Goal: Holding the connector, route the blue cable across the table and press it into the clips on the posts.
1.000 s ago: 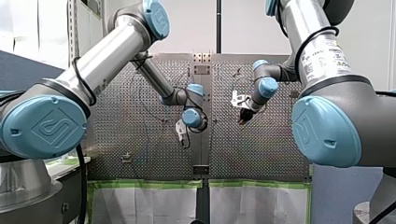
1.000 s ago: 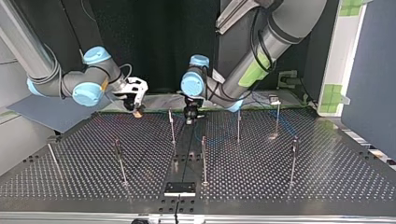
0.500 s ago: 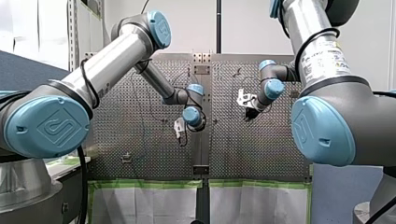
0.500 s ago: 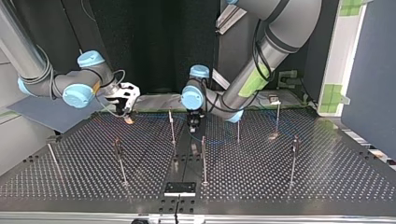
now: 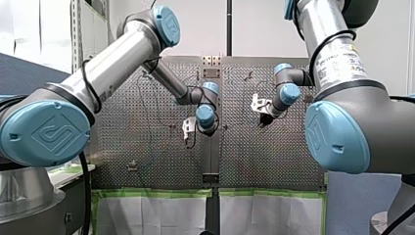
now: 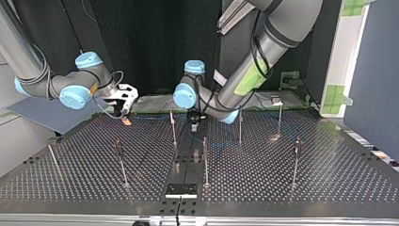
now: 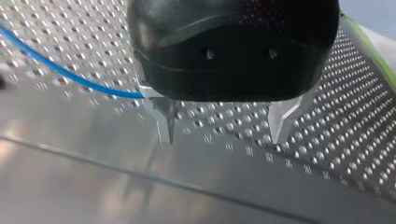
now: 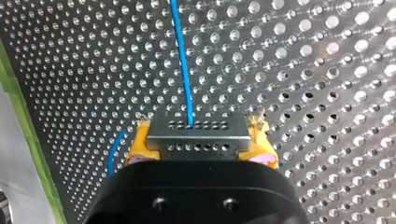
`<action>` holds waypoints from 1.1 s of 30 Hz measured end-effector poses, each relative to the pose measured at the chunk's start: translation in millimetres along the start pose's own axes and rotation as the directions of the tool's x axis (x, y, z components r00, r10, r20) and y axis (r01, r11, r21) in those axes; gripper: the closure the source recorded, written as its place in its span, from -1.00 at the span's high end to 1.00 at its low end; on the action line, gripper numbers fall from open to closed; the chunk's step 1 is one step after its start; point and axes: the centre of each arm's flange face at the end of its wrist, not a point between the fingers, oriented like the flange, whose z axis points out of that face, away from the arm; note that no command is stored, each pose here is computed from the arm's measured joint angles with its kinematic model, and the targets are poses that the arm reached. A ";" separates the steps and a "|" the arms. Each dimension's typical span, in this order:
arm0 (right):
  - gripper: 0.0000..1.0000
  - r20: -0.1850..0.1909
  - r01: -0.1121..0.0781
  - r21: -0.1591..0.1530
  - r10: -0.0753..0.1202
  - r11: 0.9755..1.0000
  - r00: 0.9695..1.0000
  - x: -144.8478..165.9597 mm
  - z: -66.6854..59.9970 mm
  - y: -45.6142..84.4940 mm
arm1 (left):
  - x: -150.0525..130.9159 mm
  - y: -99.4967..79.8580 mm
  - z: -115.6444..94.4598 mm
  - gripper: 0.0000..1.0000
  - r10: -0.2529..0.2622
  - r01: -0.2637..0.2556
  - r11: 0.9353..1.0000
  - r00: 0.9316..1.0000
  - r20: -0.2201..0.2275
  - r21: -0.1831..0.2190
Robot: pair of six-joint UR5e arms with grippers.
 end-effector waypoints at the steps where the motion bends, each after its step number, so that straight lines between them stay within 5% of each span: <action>1: -1.00 0.000 0.000 0.000 0.000 1.000 1.000 0.0 -0.1 0.2 | -3.6 -2.0 -5.0 1.00 0.000 0.000 1.000 1.000 0.001 0.003; 14: -1.00 0.005 -0.003 0.001 0.003 1.000 1.000 -0.8 -0.4 0.6 | 19.1 -22.8 -46.6 1.00 0.061 -0.058 0.997 0.996 -0.067 0.041; 26: -1.00 0.010 -0.003 0.003 0.003 1.000 1.000 -1.6 -0.6 -0.2 | -9.4 -44.6 -82.5 1.00 0.038 -0.037 0.997 0.999 -0.007 0.071; 33: -1.00 0.007 -0.006 -0.001 0.006 1.000 1.000 -0.1 -1.0 3.5 | -4.9 -69.0 -100.7 1.00 0.009 -0.009 0.992 1.000 -0.002 0.129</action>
